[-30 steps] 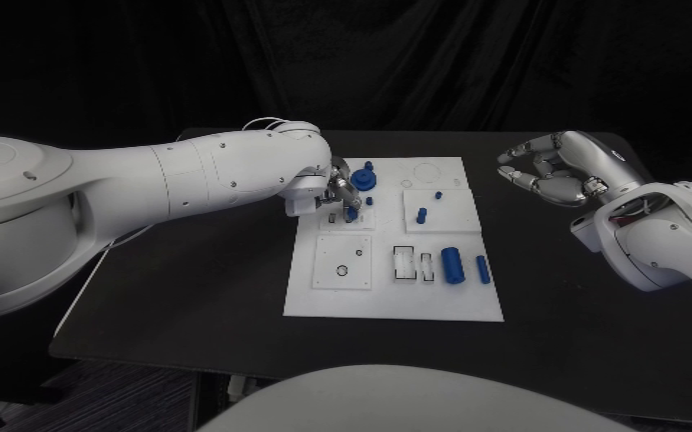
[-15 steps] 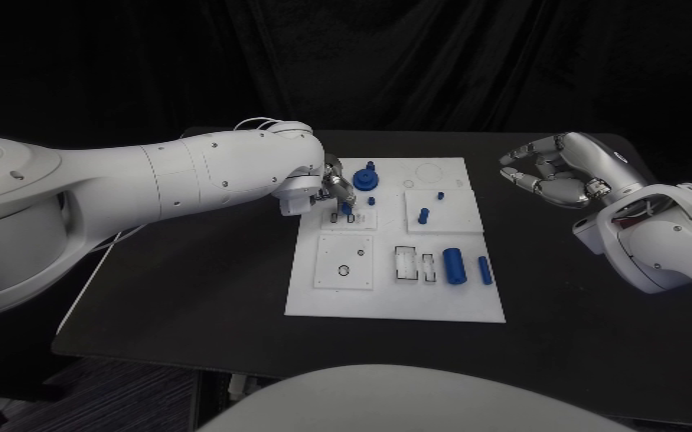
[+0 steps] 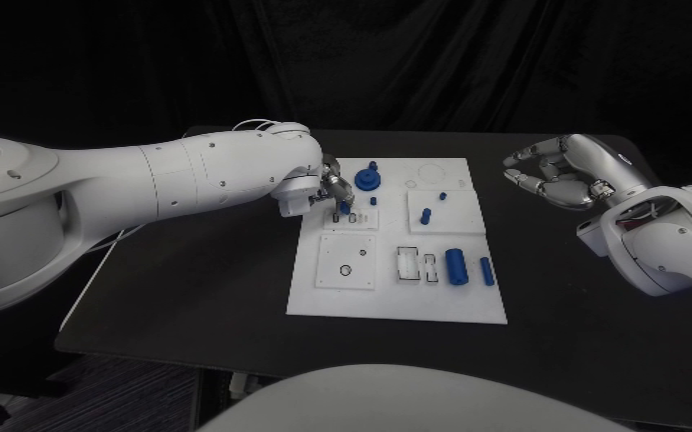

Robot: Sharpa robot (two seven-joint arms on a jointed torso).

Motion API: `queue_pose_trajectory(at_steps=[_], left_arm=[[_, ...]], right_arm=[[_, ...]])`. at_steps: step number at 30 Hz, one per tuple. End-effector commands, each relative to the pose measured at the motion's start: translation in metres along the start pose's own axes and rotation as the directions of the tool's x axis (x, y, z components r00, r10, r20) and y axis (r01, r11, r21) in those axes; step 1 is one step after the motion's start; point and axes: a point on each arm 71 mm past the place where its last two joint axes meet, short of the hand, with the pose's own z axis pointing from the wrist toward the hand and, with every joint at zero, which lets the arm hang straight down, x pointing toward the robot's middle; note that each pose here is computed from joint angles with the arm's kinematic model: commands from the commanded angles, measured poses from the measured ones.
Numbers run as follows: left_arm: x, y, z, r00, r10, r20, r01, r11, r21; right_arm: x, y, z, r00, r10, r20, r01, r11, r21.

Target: Assemble the parts on the task board

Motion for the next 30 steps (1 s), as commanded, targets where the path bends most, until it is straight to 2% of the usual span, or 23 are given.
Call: queue_pose_trajectory(at_steps=[1, 12, 30], left_arm=[[0.0043, -0.0009, -0.0001, 0.999, -0.041, -0.018, 0.041, 0.999, 0.012], [0.0082, 0.0017, 0.002, 0.999, -0.049, -0.02, 0.05, 0.999, 0.01], [0.0133, -0.0001, 0.005, 0.998, -0.059, -0.017, 0.059, 0.998, 0.026]], right_arm=[[0.001, -0.0024, -0.0009, 1.0, 0.001, -0.007, -0.001, 1.0, 0.023], [0.0013, -0.0027, -0.0006, 1.0, 0.0, -0.009, 0.0, 1.0, 0.025], [0.0018, -0.0032, -0.0006, 1.0, 0.004, -0.016, -0.003, 1.0, 0.03]])
